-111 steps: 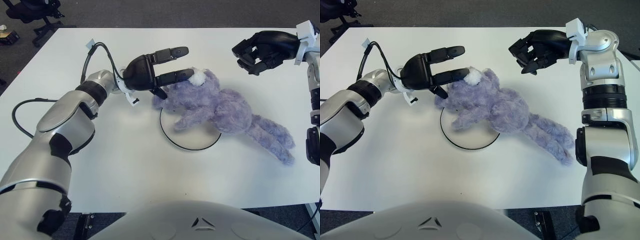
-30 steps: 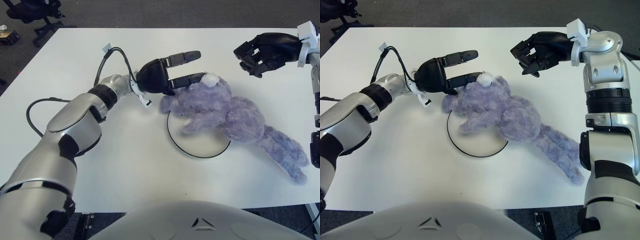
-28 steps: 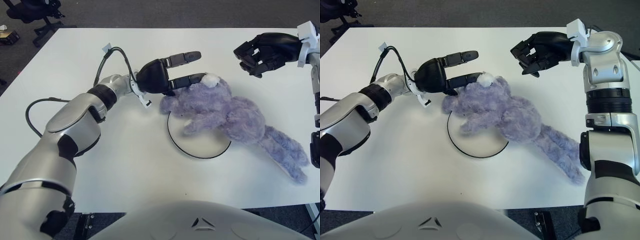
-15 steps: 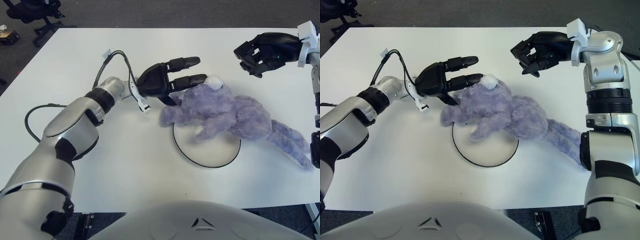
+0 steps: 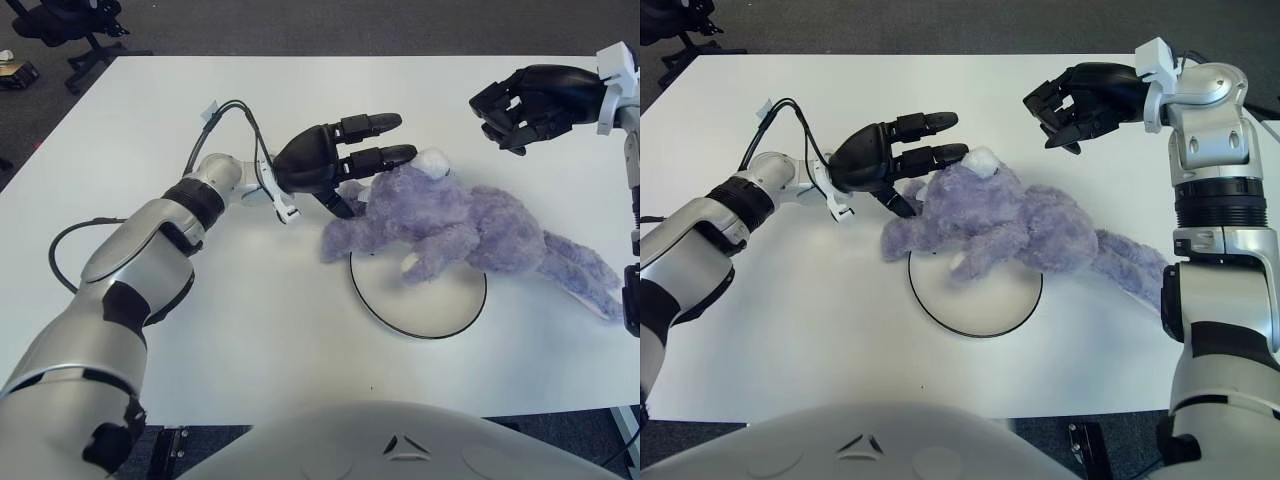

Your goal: Put the doll into the plate.

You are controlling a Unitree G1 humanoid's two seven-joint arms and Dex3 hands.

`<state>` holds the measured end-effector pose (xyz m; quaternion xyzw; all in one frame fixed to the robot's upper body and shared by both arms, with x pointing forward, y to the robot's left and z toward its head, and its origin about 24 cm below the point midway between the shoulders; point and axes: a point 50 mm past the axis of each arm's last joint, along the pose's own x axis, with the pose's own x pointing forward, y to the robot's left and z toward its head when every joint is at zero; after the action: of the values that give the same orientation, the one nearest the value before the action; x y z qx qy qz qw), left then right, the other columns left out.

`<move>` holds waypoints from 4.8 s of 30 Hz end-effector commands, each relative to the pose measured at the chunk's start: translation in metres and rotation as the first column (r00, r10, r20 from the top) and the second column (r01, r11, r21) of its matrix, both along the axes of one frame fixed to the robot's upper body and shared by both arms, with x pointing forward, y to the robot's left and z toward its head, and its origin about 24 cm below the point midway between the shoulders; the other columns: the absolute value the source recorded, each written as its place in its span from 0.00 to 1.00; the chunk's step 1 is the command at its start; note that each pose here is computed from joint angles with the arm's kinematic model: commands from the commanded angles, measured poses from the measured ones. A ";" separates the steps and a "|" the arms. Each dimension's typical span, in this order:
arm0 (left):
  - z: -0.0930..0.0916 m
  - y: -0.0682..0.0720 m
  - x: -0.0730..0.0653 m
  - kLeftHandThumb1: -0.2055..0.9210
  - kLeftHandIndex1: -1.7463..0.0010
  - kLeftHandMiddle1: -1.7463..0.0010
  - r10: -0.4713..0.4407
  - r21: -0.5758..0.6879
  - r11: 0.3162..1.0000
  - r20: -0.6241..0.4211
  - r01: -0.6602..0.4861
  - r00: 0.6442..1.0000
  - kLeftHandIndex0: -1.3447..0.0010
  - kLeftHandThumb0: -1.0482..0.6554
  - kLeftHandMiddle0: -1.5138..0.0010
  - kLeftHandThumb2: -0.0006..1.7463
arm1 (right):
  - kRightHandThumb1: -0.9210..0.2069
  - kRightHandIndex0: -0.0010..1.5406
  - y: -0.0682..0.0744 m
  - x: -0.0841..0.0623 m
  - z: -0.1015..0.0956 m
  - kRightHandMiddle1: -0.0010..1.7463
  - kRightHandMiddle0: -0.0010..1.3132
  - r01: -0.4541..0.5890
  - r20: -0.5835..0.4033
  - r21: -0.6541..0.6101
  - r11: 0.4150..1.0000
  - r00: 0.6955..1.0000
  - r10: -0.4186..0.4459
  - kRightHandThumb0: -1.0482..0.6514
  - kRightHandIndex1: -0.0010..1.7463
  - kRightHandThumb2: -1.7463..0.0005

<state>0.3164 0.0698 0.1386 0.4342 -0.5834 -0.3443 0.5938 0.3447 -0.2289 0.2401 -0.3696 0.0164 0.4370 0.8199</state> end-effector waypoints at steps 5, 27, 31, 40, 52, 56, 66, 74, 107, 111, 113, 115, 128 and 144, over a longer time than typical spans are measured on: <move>-0.014 -0.014 -0.007 1.00 0.44 0.26 -0.032 -0.028 0.999 -0.045 0.031 0.998 0.52 0.61 0.64 0.07 | 0.05 0.63 -0.007 -0.002 -0.003 1.00 0.66 0.032 -0.004 -0.027 0.999 0.999 -0.032 0.48 1.00 0.99; -0.031 -0.012 -0.008 0.58 0.11 0.03 0.035 0.040 0.999 -0.120 -0.030 0.992 0.66 0.61 0.64 0.61 | 0.05 0.63 -0.014 -0.004 -0.003 1.00 0.66 0.056 -0.006 -0.017 0.998 0.998 -0.056 0.48 1.00 0.99; -0.038 -0.014 -0.010 0.71 0.08 0.01 0.044 0.039 0.998 -0.116 -0.040 0.992 0.67 0.46 0.56 0.50 | 0.05 0.64 -0.015 -0.004 -0.004 1.00 0.66 0.063 -0.001 -0.010 0.998 0.998 -0.063 0.48 1.00 0.99; -0.045 -0.015 -0.009 0.79 0.04 0.00 0.072 0.080 0.995 -0.129 -0.062 0.989 0.71 0.40 0.51 0.44 | 0.05 0.64 -0.016 -0.006 -0.006 1.00 0.66 0.071 0.002 -0.001 0.998 0.998 -0.071 0.47 1.00 0.99; -0.054 -0.016 -0.006 0.79 0.00 0.00 0.148 0.221 0.970 -0.207 -0.101 0.967 0.74 0.39 0.50 0.48 | 0.05 0.65 -0.019 -0.007 -0.007 1.00 0.66 0.076 0.002 0.008 0.997 0.997 -0.076 0.47 1.00 1.00; -0.056 -0.015 -0.004 0.78 0.00 0.00 0.180 0.200 0.971 -0.266 -0.128 0.947 0.74 0.39 0.50 0.48 | 0.05 0.65 -0.019 -0.007 -0.007 1.00 0.66 0.078 0.003 0.008 0.997 0.997 -0.078 0.47 1.00 1.00; -0.062 -0.013 0.002 0.93 0.00 0.00 0.285 0.188 0.958 -0.530 -0.217 0.799 0.81 0.40 0.41 0.36 | 0.04 0.65 -0.022 -0.008 -0.008 1.00 0.66 0.087 0.002 0.006 0.996 0.996 -0.087 0.46 1.00 0.99; -0.068 -0.013 0.008 0.99 0.00 0.00 0.272 0.184 0.957 -0.833 -0.222 0.483 0.47 0.36 0.33 0.28 | 0.04 0.65 -0.025 -0.008 -0.015 1.00 0.65 0.107 -0.012 0.004 0.994 0.994 -0.107 0.46 1.00 0.99; -0.066 0.011 0.018 1.00 0.00 0.00 0.229 0.241 0.937 -0.970 -0.254 -0.077 0.38 0.39 0.31 0.17 | 0.02 0.52 -0.041 -0.037 -0.053 1.00 0.49 0.197 0.600 0.018 0.980 0.782 -0.168 0.46 1.00 0.99; -0.066 0.011 0.018 1.00 0.00 0.00 0.228 0.241 0.937 -0.970 -0.255 -0.079 0.38 0.39 0.31 0.17 | 0.02 0.51 -0.041 -0.037 -0.054 1.00 0.47 0.196 0.617 0.017 0.980 0.770 -0.165 0.46 1.00 0.99; -0.058 0.015 0.019 1.00 0.00 0.00 0.225 0.200 0.936 -0.973 -0.289 0.055 0.38 0.39 0.31 0.17 | 0.01 0.51 -0.041 -0.040 -0.054 1.00 0.47 0.199 0.599 0.044 0.979 0.779 -0.185 0.46 1.00 0.99; -0.045 0.019 0.019 1.00 0.00 0.00 0.216 0.112 0.935 -0.933 -0.337 0.288 0.38 0.42 0.31 0.14 | 0.01 0.48 -0.040 -0.048 -0.051 1.00 0.41 0.214 0.566 0.097 0.972 0.792 -0.231 0.45 1.00 0.99; -0.042 0.024 0.021 1.00 0.00 0.00 0.171 0.022 0.936 -0.901 -0.351 0.399 0.36 0.44 0.31 0.12 | 0.00 0.41 -0.031 -0.060 -0.047 1.00 0.29 0.234 0.523 0.168 0.958 0.802 -0.288 0.43 1.00 0.98; -0.030 0.039 0.036 1.00 0.00 0.00 0.174 -0.053 0.913 -0.846 -0.404 0.504 0.36 0.45 0.33 0.11 | 0.03 0.29 -0.032 -0.084 -0.033 0.65 0.27 0.235 0.415 0.291 0.927 0.842 -0.344 0.40 0.86 0.89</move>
<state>0.3489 0.1054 0.1037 0.2226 -0.1704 -0.3448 0.8958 0.2719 -0.2587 0.2065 -0.3335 -0.1699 0.2260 0.8994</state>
